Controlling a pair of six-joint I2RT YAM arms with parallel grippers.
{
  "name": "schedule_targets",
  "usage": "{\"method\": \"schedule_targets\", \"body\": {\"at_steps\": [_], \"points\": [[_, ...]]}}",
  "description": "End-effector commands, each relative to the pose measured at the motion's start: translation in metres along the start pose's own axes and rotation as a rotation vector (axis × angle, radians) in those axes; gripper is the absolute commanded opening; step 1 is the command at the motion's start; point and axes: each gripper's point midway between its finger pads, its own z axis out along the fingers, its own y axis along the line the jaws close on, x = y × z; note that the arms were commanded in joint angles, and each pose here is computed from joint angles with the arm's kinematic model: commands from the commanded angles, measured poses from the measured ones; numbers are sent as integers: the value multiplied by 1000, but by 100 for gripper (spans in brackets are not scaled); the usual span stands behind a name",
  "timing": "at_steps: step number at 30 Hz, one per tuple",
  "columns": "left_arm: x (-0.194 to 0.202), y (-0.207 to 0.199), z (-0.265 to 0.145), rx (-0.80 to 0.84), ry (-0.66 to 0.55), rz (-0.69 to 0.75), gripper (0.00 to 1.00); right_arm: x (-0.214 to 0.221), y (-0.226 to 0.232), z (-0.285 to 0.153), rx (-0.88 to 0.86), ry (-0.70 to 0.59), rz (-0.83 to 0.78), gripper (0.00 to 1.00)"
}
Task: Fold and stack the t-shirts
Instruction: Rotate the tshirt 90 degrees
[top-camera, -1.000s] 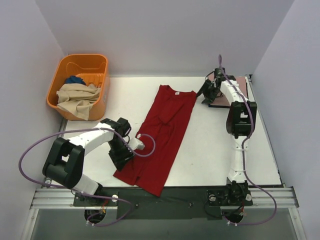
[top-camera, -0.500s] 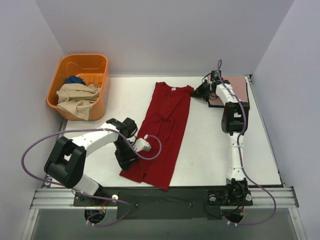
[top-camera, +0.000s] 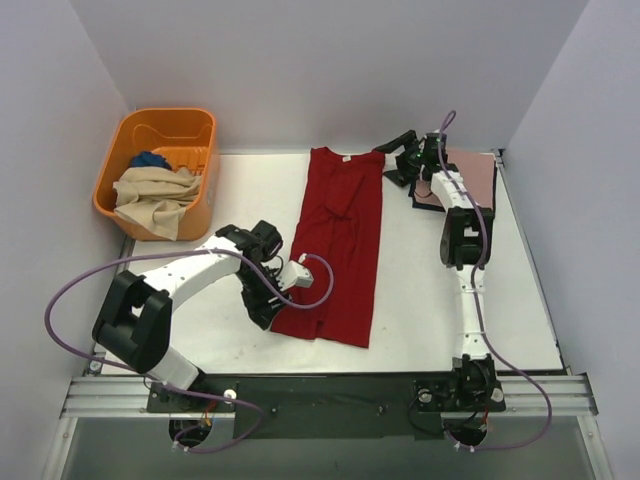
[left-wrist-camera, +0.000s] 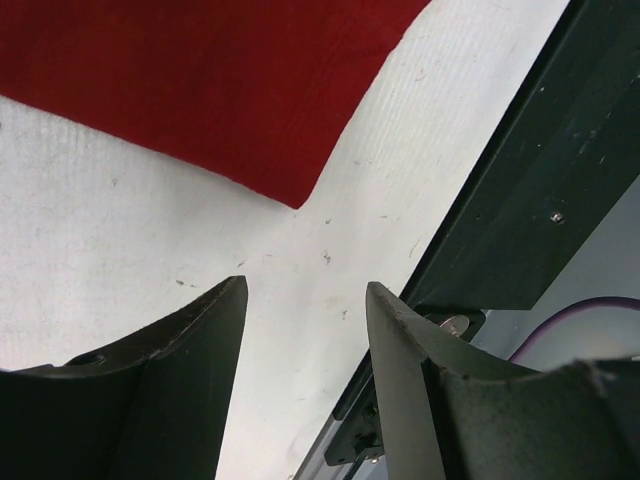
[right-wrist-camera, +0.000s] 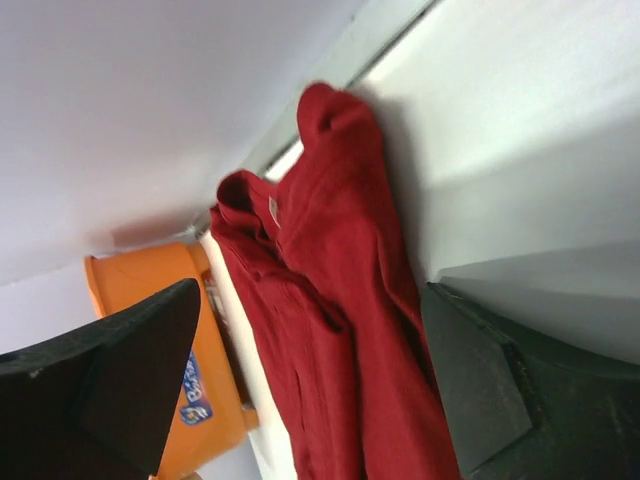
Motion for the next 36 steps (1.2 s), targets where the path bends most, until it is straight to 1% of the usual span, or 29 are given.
{"method": "schedule_targets", "body": {"at_steps": [1,2,3,4,5,6,7,8,9,10,12,15,16,17,18,19,20,21,22,23,25,26,27,28,29,30,32,33,36], "points": [[-30,-9,-9,23,-80,82,61,13,78,-48,-66,22,-222,91],[-35,-12,-13,21,-92,103,61,20,85,-55,-51,27,-246,93],[-37,-13,-14,18,-97,112,61,20,109,-70,-77,6,-305,96],[-40,-16,-18,10,-105,131,61,27,103,-78,-23,11,-306,98],[-42,-18,-20,5,-112,140,61,24,131,-102,-41,-31,-368,99],[-45,-20,-24,-8,-124,153,61,30,115,-106,35,-33,-365,100],[-48,-21,-27,-15,-137,151,61,31,136,-134,36,-61,-417,100],[-55,-25,-36,-21,-179,137,61,37,123,-140,91,-69,-424,100],[-60,-27,-41,-21,-209,133,61,43,141,-168,83,-87,-483,100],[-66,-32,-49,-17,-257,126,61,58,147,-191,97,-91,-511,100],[-75,-37,-62,-29,-322,118,61,90,135,-222,159,-44,-589,100],[-77,-44,-73,-34,-379,105,61,153,86,-265,308,90,-684,100],[-77,-47,-77,-35,-403,98,62,170,54,-286,384,109,-691,100],[-73,-49,-75,-5,-421,78,62,189,29,-296,436,153,-687,100],[-75,-52,-84,-5,-475,75,62,209,1,-315,479,182,-648,100],[-70,-57,-82,48,-507,54,63,227,-18,-324,498,225,-630,98],[-73,-63,-92,43,-575,94,62,251,-43,-339,515,276,-575,94],[-69,-66,-88,64,-601,104,63,279,-75,-350,558,354,-567,91],[-72,-69,-97,28,-667,176,63,291,-82,-358,557,358,-546,88],[-69,-74,-97,7,-705,246,65,313,-102,-366,582,409,-560,88],[-66,-70,-89,-49,-742,335,66,338,-127,-376,602,440,-498,84],[-68,-66,-87,-76,-763,360,67,345,-129,-377,595,435,-446,79],[-61,-67,-76,-84,-754,418,68,356,-139,-376,574,458,-422,75],[-58,-69,-70,-84,-749,463,68,359,-136,-371,550,438,-392,71],[-51,-72,-57,-85,-728,541,68,362,-147,-374,571,443,-384,70],[-52,-71,-52,-99,-727,565,68,363,-148,-371,561,438,-377,69],[-45,-65,-33,-134,-668,576,68,364,-160,-371,597,435,-374,67],[-37,-63,-21,-138,-607,584,68,368,-164,-371,600,453,-368,66],[-31,-61,-13,-142,-555,590,68,379,-172,-364,598,498,-335,56]]}}
